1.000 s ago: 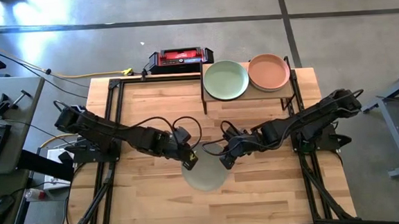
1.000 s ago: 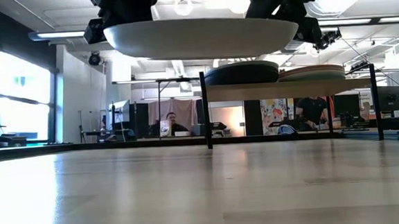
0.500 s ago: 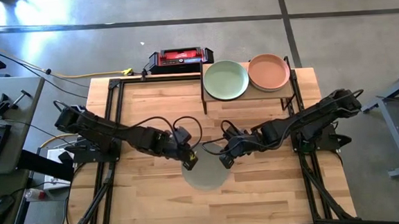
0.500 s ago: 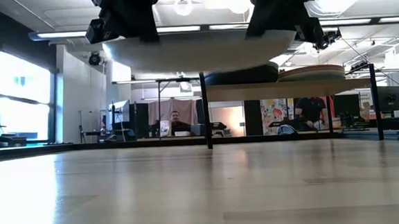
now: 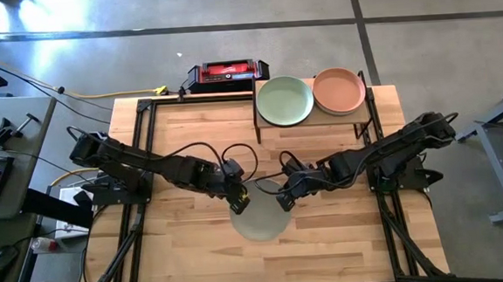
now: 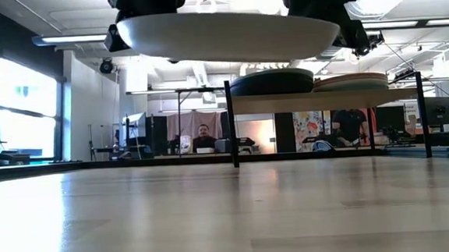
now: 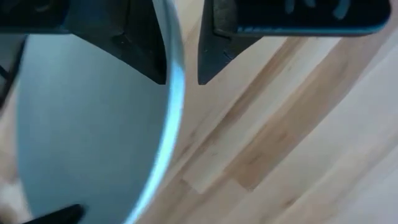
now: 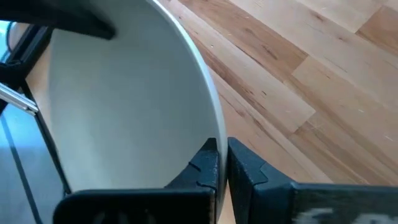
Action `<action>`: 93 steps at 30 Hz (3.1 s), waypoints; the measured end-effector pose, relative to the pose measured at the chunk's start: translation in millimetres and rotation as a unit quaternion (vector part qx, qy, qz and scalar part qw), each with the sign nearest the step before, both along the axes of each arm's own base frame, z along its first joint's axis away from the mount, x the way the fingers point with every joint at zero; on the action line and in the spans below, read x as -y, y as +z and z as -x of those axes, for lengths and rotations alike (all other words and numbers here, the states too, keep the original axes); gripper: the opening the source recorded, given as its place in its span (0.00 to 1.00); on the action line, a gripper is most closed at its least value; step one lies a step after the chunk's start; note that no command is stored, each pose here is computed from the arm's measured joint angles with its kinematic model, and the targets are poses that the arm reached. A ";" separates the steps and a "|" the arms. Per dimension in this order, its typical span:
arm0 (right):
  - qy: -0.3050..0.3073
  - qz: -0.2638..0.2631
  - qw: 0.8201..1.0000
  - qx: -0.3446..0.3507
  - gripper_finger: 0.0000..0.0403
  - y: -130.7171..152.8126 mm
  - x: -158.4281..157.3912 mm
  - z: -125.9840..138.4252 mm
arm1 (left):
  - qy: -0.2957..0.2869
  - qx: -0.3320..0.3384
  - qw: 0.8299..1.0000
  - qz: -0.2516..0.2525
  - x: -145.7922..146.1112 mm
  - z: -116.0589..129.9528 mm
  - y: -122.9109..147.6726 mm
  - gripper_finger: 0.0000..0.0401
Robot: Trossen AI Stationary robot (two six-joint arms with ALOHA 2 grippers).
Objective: Place and stack plates onto a shelf
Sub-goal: Stack the gray plate on top of the light green plate on the shelf
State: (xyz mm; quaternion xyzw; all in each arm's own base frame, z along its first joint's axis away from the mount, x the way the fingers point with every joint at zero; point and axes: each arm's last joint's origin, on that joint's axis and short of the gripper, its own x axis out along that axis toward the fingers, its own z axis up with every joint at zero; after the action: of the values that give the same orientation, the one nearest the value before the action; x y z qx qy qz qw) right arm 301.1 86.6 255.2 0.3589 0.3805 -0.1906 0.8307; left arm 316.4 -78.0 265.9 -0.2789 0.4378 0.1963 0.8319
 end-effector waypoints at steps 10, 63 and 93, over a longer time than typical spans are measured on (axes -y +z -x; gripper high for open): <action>-0.003 0.000 1.000 -0.007 0.00 -0.8 0.6 1.0 | -0.035 0.008 0.999 0.031 -7.4 -5.2 1.9 0.30; -0.250 0.058 0.938 0.232 0.00 130.0 175.9 81.6 | -0.141 0.007 0.978 -0.155 -85.7 104.9 89.0 0.30; -0.330 -0.083 0.940 -0.012 0.00 90.5 272.8 90.6 | -0.132 -0.029 0.979 -0.154 -86.3 110.4 85.1 0.30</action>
State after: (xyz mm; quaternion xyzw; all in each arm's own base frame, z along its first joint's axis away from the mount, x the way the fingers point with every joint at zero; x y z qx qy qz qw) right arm 210.5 -186.2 345.7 0.5301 0.2651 -0.4259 0.6836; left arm 206.0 8.3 350.9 -0.0812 0.4592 0.1577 0.8705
